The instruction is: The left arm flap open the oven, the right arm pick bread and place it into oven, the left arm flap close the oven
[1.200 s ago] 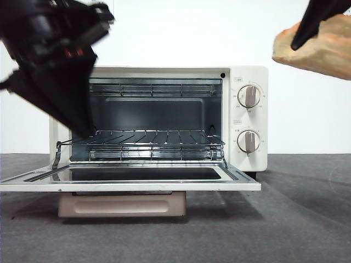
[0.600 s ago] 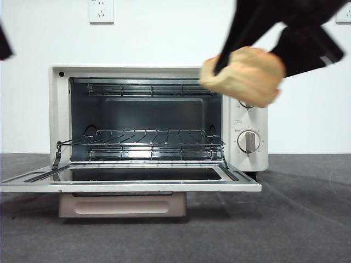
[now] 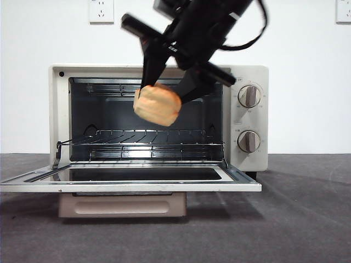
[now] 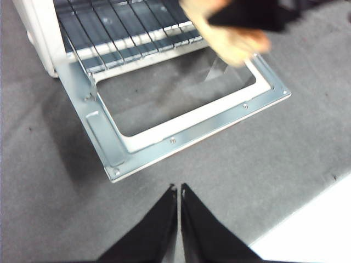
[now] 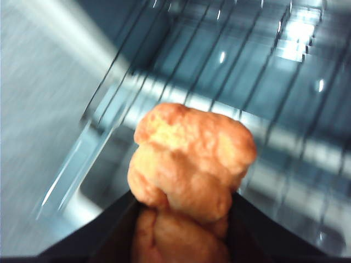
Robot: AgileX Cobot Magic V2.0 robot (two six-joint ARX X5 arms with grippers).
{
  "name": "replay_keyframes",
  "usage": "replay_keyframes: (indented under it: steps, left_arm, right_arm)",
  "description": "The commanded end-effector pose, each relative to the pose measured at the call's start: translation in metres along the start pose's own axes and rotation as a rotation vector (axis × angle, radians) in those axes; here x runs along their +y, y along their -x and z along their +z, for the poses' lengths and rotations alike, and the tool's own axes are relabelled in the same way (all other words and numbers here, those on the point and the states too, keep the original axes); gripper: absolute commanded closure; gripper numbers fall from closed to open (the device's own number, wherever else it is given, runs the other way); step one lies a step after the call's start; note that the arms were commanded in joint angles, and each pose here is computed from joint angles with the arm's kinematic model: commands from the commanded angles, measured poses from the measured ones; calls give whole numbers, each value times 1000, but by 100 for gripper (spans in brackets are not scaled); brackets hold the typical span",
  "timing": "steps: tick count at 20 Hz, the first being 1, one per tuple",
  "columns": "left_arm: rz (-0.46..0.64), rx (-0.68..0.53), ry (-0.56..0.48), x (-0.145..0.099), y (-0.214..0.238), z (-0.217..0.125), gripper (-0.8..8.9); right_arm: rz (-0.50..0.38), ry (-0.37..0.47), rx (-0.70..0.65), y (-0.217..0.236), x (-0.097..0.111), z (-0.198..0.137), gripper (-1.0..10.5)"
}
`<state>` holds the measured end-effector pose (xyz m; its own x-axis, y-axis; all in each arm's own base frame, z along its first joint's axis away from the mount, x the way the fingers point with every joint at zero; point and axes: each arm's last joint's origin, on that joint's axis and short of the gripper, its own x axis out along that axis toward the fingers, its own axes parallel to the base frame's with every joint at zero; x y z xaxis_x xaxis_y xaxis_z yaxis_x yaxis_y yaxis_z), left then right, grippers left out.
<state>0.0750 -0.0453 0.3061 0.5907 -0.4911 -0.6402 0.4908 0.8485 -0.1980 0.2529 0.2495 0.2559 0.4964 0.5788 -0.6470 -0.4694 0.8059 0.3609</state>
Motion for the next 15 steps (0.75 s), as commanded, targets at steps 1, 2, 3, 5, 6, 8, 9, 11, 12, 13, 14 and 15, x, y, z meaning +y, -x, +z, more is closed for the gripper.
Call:
replay_keyframes:
  steps: [1,2,3,5,6,8,9,11,12,13,14,15]
  left_arm:
    - [1,-12,-13,-1,1,2,798]
    - [1,-11,-15,-1,1,2,798]
    - [1,-11,-15,-1,1,2,798]
    - [1,-11,-15,-1,1,2,798]
    - [1,-11,-18,-1,1,2,798]
    - [1,-13,-18,-1,1,2,798]
    - [1,-12,-18,-1,1,2,798]
    - [1,-13,-18,-1,1,2,798]
    - [1,-13,-18,-1,1,2,798]
    - [1,-13,-18,-1,1,2,798]
    - [1,-13,-18,-1,1,2,798]
    - [1,-13,-18,-1,1,1,798]
  right_arm:
    - [-33,-20,-43,-16,5,8,753]
    - [-46,-29,-61,-21,5,10,753]
    - [-60,-45,-83,-26,5,12,753]
    - [-88,-60,-134,-35,3,14,752]
    - [-100,-67,-150,-39,2,14,752]
    - [-142,-74,-174,-47,-1,12,730]
    - [-172,-76,-185,-50,-2,12,693]
    - [-186,-77,-187,-53,-4,10,667]
    - [-191,-77,-185,-55,-4,10,667]
    - [-194,-77,-182,-56,-5,9,666]
    - [-196,-76,-178,-57,-5,8,653]
    - [-198,-76,-175,-58,-6,8,617]
